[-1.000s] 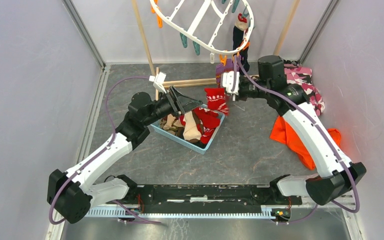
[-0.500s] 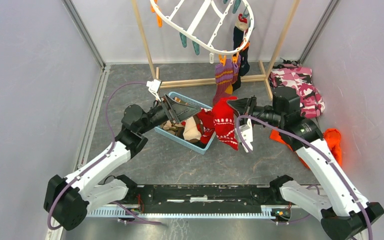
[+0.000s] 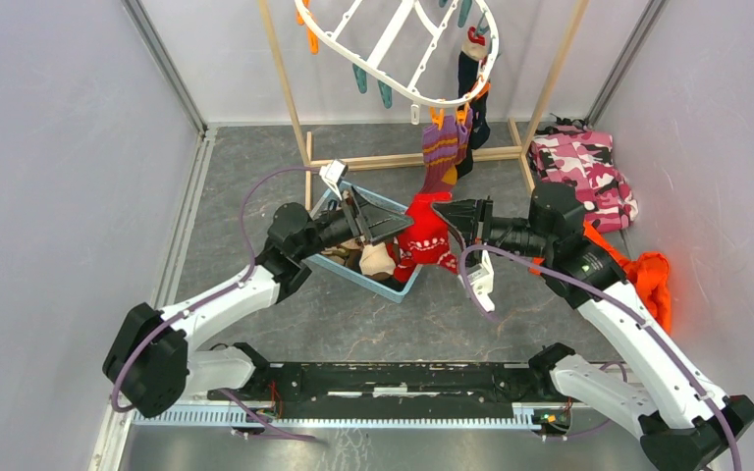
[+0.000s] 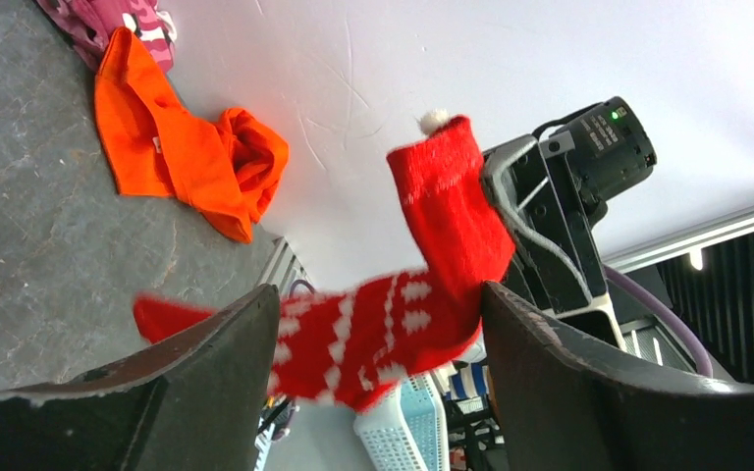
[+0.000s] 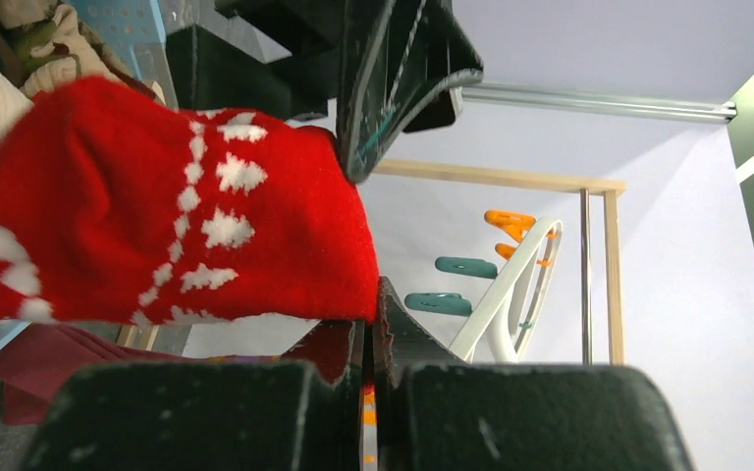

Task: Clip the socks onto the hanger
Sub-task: Pick up the sock from the bin.

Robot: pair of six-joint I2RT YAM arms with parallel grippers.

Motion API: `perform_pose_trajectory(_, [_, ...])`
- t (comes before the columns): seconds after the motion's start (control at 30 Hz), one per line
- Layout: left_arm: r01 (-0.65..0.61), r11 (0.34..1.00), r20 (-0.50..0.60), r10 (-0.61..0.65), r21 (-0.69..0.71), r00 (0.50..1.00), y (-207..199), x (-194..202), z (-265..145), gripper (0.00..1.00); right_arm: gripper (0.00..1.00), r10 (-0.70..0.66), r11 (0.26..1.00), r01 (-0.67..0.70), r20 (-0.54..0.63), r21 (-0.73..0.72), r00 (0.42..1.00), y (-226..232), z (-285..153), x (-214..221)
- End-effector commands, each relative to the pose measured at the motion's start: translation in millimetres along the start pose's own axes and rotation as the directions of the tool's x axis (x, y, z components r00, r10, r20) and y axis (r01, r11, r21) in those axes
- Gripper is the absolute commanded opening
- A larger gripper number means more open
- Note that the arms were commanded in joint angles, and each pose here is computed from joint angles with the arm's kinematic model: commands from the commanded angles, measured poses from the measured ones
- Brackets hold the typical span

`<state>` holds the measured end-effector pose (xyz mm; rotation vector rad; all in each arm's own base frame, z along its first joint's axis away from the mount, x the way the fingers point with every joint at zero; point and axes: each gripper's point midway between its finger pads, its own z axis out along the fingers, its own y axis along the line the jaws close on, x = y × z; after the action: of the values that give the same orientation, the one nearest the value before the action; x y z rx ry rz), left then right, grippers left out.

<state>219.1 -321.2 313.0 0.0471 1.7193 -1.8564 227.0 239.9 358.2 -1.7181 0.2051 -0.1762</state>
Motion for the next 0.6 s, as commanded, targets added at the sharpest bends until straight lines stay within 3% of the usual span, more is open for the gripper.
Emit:
perform_pose_trajectory(0.0, [-0.022,0.991,-0.003,0.023,0.132,1.0,-40.2,-10.8,11.3,0.74,0.0,-0.055,0.998,0.055,0.029,0.029,0.998,-6.6,1.9,-9.8])
perform_pose_trajectory(0.1, [-0.019,0.988,-0.02,0.022,0.153,1.0,-41.9,-10.3,15.3,0.56,0.0,-0.05,0.999,0.049,0.032,0.022,0.998,-3.0,3.6,-11.4])
perform_pose_trajectory(0.2, [-0.022,0.981,-0.033,0.029,0.193,0.999,-46.3,-8.0,15.2,0.21,0.0,-0.032,0.999,0.032,0.027,0.014,0.999,1.7,4.2,-10.5])
perform_pose_trajectory(0.27, [-0.031,0.976,-0.048,0.043,0.217,0.998,-50.0,-5.8,14.9,0.06,0.0,-0.009,1.0,0.009,0.02,0.01,1.0,4.0,4.2,-9.3])
perform_pose_trajectory(0.4, [-0.097,0.967,-0.047,0.111,0.237,0.993,-52.2,-2.9,12.2,0.02,0.05,0.043,0.999,-0.043,-0.002,0.012,0.999,7.5,1.8,-6.8])
perform_pose_trajectory(0.57, [-0.334,0.93,0.002,0.337,0.155,0.941,-37.1,-6.6,7.9,0.02,0.26,0.132,0.991,-0.132,-0.033,0.01,0.991,18.9,-3.4,-6.7])
